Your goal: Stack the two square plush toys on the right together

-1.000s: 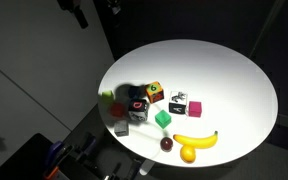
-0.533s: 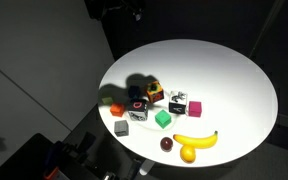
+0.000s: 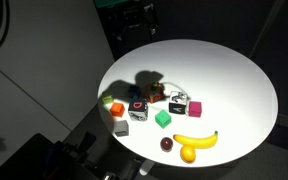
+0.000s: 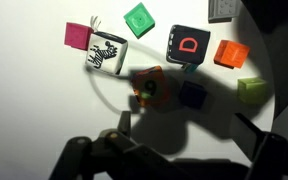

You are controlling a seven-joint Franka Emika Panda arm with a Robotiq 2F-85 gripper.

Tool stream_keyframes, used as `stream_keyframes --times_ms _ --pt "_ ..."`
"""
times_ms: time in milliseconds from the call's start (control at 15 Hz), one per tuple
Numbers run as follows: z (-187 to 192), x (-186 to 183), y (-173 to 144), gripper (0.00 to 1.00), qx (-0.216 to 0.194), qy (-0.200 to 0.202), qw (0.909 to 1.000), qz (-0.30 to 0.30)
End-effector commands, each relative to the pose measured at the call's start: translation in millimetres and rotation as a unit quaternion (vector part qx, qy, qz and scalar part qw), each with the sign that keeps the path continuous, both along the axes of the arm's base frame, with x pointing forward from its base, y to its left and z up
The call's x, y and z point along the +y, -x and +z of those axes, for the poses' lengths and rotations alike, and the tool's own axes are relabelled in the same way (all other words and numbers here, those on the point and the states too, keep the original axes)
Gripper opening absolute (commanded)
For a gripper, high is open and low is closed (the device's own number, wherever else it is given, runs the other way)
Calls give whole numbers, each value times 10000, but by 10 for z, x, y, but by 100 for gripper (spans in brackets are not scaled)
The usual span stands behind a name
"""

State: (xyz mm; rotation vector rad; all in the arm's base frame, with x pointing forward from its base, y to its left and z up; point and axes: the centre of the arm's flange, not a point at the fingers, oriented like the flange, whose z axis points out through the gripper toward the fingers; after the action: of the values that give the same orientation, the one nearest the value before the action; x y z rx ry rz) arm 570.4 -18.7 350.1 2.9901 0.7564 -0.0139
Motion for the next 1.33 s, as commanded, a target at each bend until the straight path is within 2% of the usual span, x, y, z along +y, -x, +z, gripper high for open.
stream_keyframes --times_ms 0,333,667,733,1267 --pt "-232 -124 -272 100 13 -63 9989 473" --pt "-525 -224 -459 100 15 -198 9959 878" --pt "-580 -260 -594 100 -95 -417 9933 1069" --pt "-625 -215 -454 100 6 -298 9951 946" --pt "-656 -212 -453 100 29 -311 9949 957"
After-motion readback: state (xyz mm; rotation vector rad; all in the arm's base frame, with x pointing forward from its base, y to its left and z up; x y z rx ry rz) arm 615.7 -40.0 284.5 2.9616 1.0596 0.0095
